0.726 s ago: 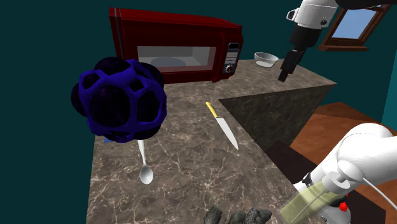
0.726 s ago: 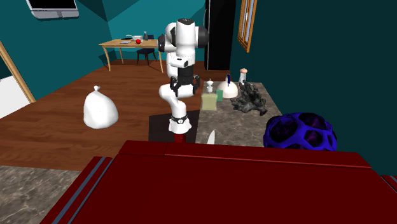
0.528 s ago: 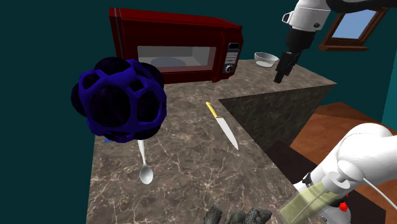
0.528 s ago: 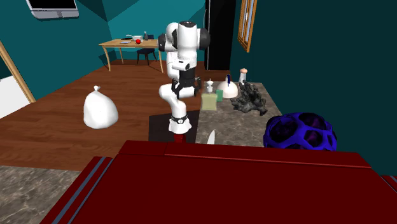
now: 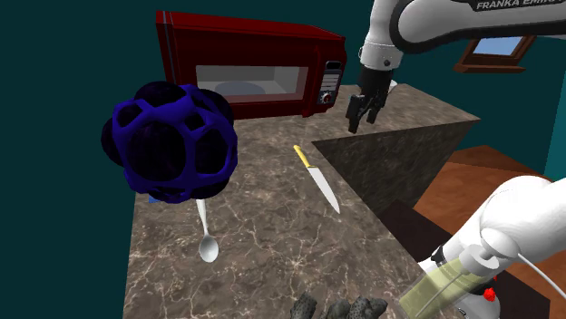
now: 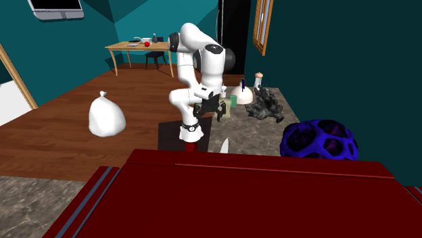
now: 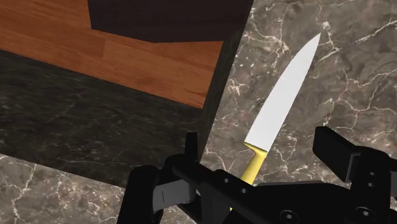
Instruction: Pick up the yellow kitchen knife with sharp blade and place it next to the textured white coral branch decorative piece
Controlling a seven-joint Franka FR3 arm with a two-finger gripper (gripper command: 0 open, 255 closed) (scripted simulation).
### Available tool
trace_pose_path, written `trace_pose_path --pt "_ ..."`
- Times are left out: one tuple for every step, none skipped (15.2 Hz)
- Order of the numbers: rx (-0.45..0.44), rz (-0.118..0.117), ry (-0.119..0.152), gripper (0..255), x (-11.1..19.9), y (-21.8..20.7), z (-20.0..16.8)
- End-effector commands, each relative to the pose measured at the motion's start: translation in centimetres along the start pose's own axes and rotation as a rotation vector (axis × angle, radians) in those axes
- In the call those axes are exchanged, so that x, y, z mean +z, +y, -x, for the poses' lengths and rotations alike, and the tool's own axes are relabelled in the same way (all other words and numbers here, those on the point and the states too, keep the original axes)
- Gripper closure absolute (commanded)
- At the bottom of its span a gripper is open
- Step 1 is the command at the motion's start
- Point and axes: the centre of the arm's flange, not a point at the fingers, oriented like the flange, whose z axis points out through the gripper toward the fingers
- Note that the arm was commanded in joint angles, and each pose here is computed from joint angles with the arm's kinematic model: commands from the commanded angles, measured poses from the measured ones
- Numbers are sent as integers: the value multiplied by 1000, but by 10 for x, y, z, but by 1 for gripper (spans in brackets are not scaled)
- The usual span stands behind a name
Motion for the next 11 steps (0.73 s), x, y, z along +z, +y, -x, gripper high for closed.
trace_pose_path --pt "30 -2 -15 0 18 -12 -19" --pt "44 -2 -22 0 27 -16 -29" --pt "58 -2 -30 0 35 -20 -39" --pt "73 -3 -37 0 44 -24 -50" --pt "87 -3 -45 0 53 -28 -60" --pt "101 -4 -52 0 61 -32 -70" --pt "115 -4 -60 0 70 -35 -80" --pt "130 -4 -67 0 79 -38 -90" --pt "144 -5 -75 0 88 -42 -101" --pt "158 -5 -82 0 97 -45 -111" --pt "172 -6 -89 0 107 -48 -121"
